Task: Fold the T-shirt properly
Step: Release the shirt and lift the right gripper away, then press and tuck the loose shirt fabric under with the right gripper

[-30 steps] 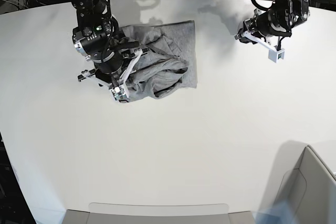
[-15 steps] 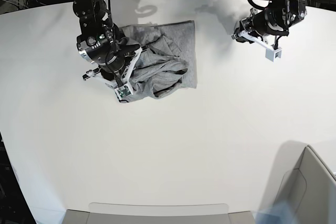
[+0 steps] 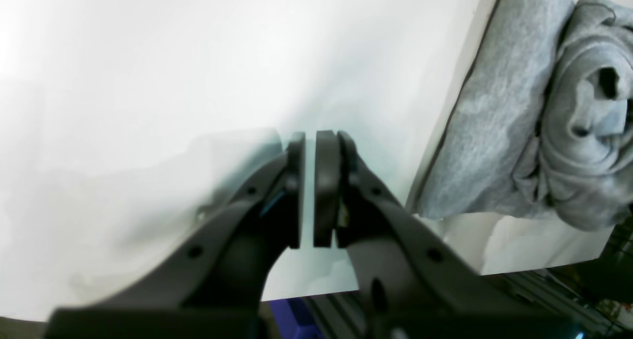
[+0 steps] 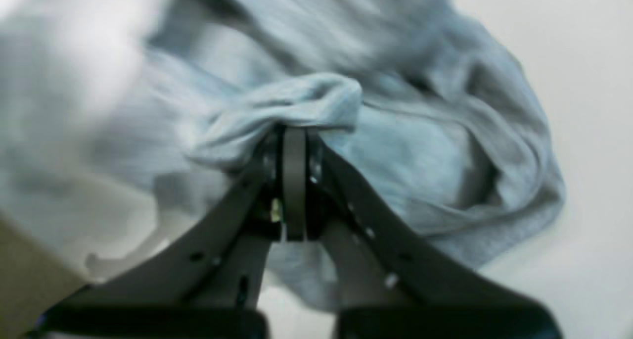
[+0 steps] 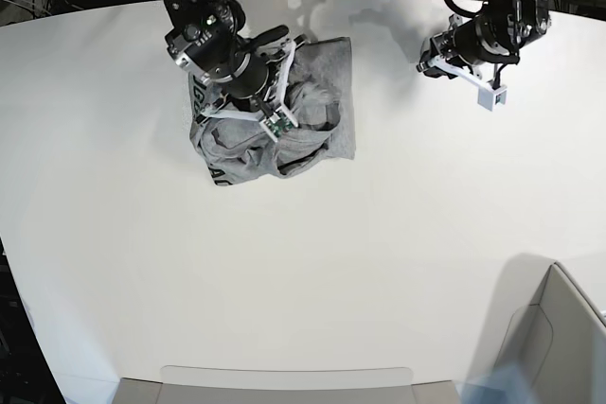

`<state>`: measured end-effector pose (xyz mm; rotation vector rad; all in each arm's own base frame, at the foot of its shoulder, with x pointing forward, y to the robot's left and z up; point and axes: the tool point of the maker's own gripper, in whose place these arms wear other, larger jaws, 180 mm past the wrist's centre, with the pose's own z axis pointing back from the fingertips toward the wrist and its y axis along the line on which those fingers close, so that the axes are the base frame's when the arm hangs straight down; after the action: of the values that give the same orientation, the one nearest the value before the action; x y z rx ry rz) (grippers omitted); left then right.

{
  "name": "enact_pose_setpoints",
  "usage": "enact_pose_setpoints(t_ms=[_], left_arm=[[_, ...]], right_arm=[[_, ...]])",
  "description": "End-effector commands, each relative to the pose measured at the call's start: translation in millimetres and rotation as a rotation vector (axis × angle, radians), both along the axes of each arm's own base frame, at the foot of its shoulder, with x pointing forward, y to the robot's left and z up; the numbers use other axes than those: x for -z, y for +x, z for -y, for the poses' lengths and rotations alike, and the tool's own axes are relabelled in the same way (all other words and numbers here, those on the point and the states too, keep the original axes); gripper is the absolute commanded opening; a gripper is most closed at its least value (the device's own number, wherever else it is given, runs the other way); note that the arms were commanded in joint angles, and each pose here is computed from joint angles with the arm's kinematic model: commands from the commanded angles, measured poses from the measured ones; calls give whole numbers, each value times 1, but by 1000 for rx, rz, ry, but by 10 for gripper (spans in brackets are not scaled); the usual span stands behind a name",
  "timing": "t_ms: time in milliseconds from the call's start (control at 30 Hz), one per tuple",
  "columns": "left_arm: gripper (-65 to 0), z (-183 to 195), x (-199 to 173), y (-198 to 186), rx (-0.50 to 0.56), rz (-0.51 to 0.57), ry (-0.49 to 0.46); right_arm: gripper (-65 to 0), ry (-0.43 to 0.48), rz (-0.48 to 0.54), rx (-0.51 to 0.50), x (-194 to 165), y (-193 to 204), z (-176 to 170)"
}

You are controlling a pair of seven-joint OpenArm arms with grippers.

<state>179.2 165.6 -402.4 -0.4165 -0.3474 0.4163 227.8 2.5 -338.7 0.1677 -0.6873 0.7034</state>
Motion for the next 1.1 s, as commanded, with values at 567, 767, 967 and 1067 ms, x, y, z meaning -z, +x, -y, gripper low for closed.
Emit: enact_pose_setpoints(t_ms=[567, 767, 967, 1067], left_arm=[[-612, -4, -7, 6, -10, 26, 6], [-612, -4, -13, 18, -10, 57, 6], [-612, -4, -13, 20, -10, 61, 6], [-612, -5, -14, 20, -13, 62, 7]], right_arm=[[-650, -44, -117, -305, 23, -83, -48], [-650, -71, -131, -321, 26, -87, -46], [-650, -97, -156, -329, 29, -91, -42], [-600, -155, -188, -324, 32, -91, -33]])
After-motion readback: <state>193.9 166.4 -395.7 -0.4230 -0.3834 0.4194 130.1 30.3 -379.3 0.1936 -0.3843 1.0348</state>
